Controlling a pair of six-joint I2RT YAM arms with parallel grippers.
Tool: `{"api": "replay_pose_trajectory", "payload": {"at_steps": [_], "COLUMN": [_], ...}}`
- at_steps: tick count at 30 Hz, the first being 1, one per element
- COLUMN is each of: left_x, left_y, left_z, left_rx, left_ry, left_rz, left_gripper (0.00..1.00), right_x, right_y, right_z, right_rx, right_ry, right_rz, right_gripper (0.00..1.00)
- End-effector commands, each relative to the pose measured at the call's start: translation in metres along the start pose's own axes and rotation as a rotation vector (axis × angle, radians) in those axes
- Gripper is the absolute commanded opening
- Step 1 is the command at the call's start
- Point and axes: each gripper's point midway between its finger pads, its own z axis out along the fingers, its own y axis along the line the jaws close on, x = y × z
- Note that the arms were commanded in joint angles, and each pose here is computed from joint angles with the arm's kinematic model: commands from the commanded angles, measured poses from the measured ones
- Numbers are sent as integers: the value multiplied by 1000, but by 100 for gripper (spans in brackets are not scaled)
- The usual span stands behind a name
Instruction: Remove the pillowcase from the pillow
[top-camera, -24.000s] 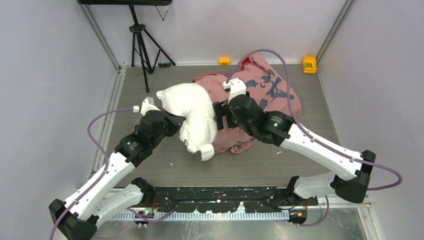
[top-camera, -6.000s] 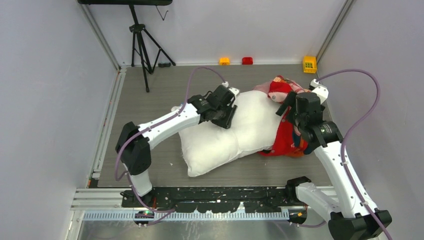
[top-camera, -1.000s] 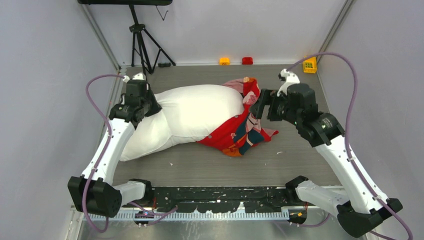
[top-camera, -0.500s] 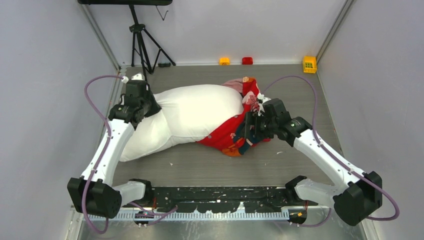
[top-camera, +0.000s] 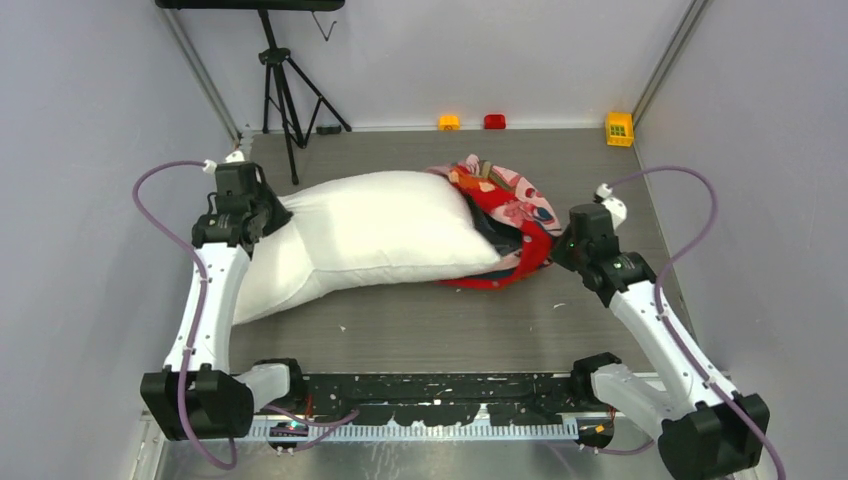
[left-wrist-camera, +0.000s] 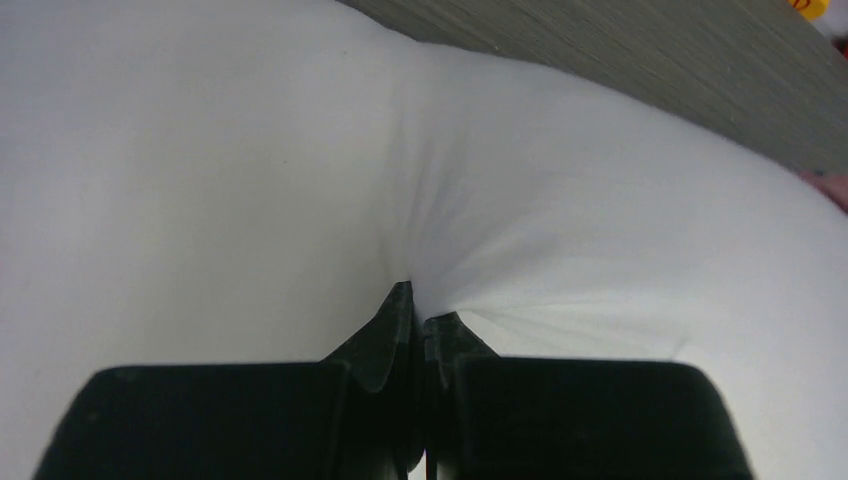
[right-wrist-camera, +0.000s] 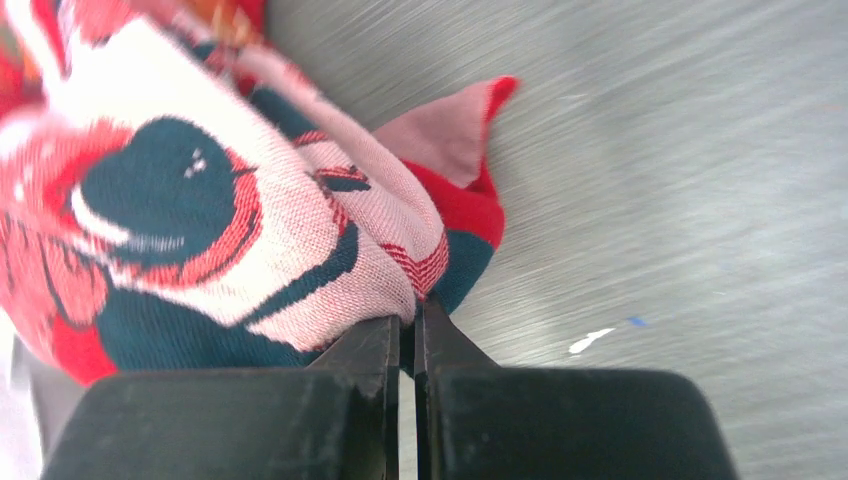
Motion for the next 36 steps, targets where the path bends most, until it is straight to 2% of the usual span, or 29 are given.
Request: {"api": "replay_pose_trajectory", "payload": {"at_steps": [1,5,8,12,18,21,23,25,30,31,34,36], "left_x": [-57,-54,-50,-36,-34,-54,-76,-106,-188,-200,-219,-217], "left_y": [10,11,0,-20,-54,-71,-75,-68,-80,-83,-96,-110], "left_z": [-27,-25,-21,-11,1,2,2,-2,-31,-36,-41,-31], "left_rx": [-46,-46,22,128,237,250,233,142,134,137,169,240], "left_ry": [-252,-244,-229,-152,-98,-136,-181,-260,-436,-456,-478,-446], "left_rz": [-59,-68,-69,-84,-139,-145,-147,-147,-204,-212,-233,-249], "left_gripper": [0,0,0,0,0,0,0,0,0,0,0,0], "right_x": [-46,-62,-63,-68,-122,-177,-217,-260,-345,-364,-387,-388], "right_y": [-64,-77,-53,-21,32,57,60,59,73,81,100,123], "right_z": [-22,-42,-38,-29,-22,-34,-43,-55,-77,-93,-102,-93], "right_rx": [252,288,169,47,-31,-37,20,74,26,-11,-70,-171], "right_ry": [-264,-373,-337,-288,-286,-385,-469,-531,-629,-669,-689,-645], "right_rz": [167,194,141,116,113,113,107,128,221,231,204,166], "right_gripper": [0,0,0,0,0,0,0,0,0,0,0,0]}}
